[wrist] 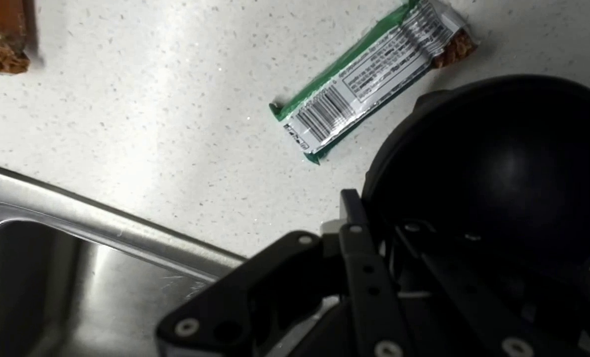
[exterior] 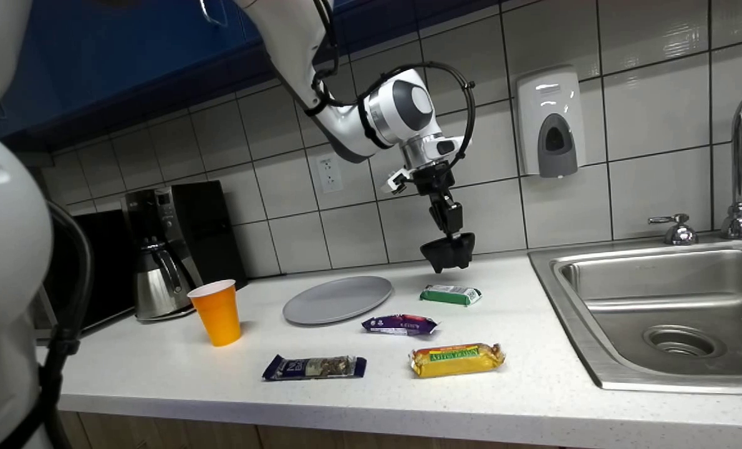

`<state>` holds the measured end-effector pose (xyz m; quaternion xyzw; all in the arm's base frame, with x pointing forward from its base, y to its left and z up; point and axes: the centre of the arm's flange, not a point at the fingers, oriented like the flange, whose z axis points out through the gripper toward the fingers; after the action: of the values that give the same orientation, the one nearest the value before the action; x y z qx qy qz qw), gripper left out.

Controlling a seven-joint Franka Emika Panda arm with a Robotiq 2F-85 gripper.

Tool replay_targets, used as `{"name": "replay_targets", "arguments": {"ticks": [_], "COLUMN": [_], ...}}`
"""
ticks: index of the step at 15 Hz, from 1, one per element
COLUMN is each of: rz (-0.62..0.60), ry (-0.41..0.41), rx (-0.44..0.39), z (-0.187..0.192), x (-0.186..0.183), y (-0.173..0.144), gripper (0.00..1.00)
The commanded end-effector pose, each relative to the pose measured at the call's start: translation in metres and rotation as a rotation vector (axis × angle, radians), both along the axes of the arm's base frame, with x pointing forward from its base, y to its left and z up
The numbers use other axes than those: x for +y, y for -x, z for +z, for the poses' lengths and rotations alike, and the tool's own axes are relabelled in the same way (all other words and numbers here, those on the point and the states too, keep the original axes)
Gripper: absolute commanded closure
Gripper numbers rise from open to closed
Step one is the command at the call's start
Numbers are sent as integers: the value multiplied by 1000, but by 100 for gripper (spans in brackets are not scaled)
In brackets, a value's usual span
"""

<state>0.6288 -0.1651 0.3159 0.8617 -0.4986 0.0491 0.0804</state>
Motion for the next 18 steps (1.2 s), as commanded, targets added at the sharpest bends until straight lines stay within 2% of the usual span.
{"name": "replay_targets", "arguments": {"ticks": [1, 7, 10, 18], "rz": [-24, -34, 1, 104], "ry": [32, 44, 40, 38], "rx": [3, 16, 18, 61], "z": [7, 7, 10, -17], "x": [-22, -31, -13, 40], "y": [4, 22, 33, 30], "gripper": [98, 98, 98, 98]}}
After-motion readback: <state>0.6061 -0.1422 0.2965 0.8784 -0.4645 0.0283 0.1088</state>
